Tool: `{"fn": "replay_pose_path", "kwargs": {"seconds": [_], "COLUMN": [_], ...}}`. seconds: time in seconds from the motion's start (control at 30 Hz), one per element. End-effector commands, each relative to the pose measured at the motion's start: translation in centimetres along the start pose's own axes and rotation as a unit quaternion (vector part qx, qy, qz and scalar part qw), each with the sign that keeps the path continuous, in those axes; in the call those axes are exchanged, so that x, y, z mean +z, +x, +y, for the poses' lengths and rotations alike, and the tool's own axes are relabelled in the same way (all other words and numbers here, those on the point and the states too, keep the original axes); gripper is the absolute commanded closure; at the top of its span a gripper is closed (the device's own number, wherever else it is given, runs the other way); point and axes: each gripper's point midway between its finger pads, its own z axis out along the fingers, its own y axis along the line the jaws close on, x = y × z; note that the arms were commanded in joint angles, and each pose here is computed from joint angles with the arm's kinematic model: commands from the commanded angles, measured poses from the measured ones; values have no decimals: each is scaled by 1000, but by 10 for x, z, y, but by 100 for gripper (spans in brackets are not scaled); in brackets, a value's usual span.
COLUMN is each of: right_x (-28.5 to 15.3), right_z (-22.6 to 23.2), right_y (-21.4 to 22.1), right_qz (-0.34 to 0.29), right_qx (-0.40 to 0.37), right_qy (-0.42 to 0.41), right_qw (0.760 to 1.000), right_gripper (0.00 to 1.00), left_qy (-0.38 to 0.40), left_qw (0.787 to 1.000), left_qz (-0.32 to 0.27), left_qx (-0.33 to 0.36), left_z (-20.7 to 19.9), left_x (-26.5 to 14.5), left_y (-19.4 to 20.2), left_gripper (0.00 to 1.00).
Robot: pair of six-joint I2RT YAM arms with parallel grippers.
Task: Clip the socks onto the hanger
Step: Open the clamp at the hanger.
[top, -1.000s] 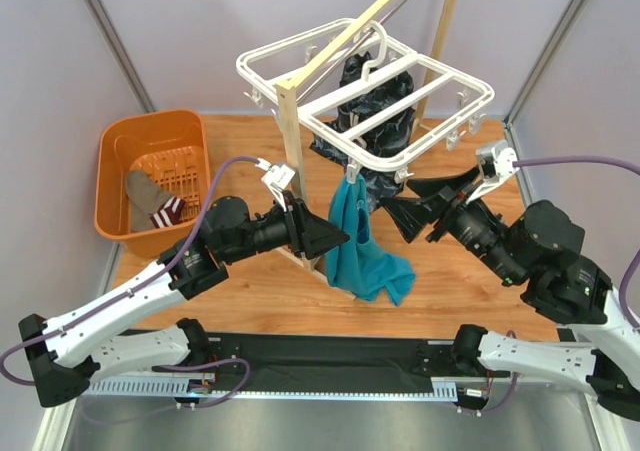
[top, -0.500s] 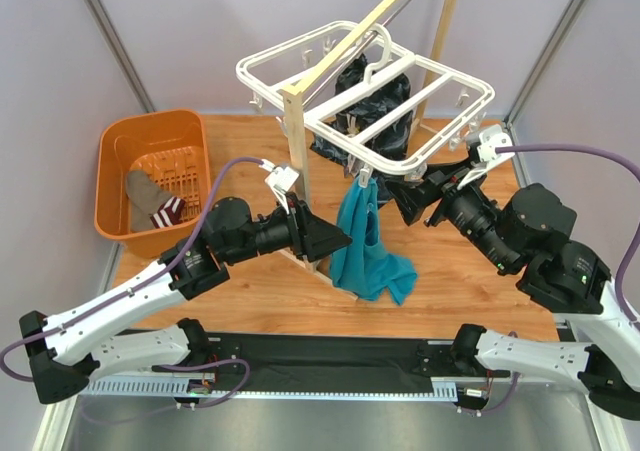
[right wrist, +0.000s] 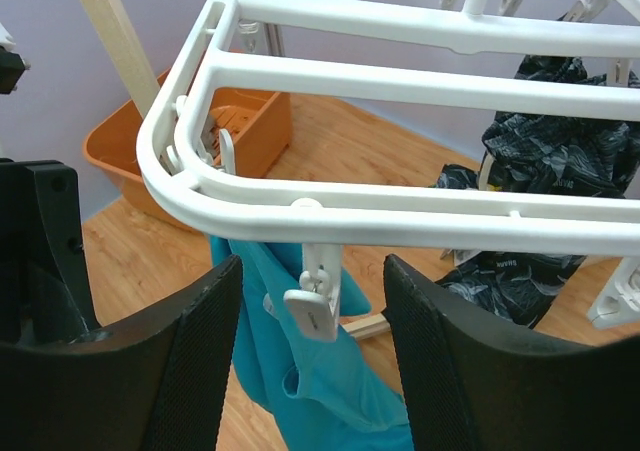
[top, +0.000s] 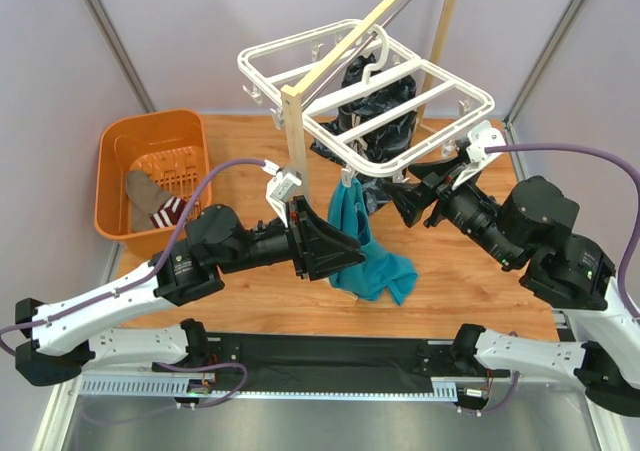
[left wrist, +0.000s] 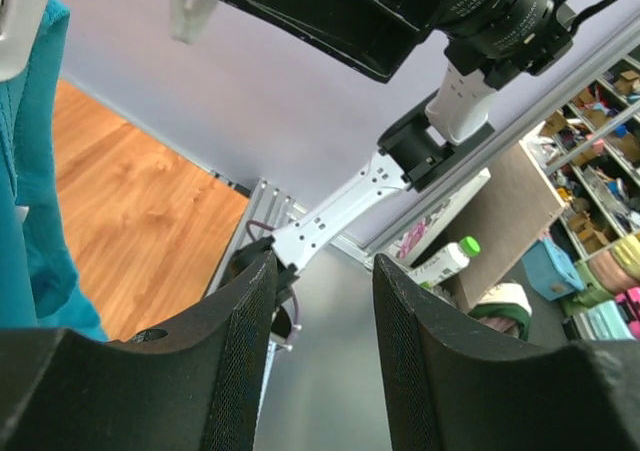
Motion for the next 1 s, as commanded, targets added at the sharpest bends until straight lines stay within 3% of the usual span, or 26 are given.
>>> {"fn": "replay_pose_path", "kwargs": {"seconds": [0.0, 0.4, 0.5, 0.77, 0.97], "right_x": [0, 14, 14, 5, -8], "right_z": [6, 14, 18, 42, 65], "right_y": [-9, -12, -13, -15, -23], "right_qz": [-7, -2, -1, 26, 31], "right_qx": [-5, 29, 46, 106, 135], "right_qy": [-21, -26, -33, -88, -152], "right_qw": [1000, 999, 998, 990, 979], "right_gripper": [40, 59, 72, 95, 98], "left_qy": [-10, -31, -38, -32, 27], "left_qw": [999, 997, 995, 992, 998], "left_qz": [-32, -31, -35, -48, -45], "left_qx": [39, 66, 87, 114, 27], "left_z": [0, 4, 6, -3, -19], "left_x": [2, 2, 1, 9, 24], "left_y": [-17, -23, -28, -46, -57], "left_gripper": [50, 46, 43, 36, 35]}}
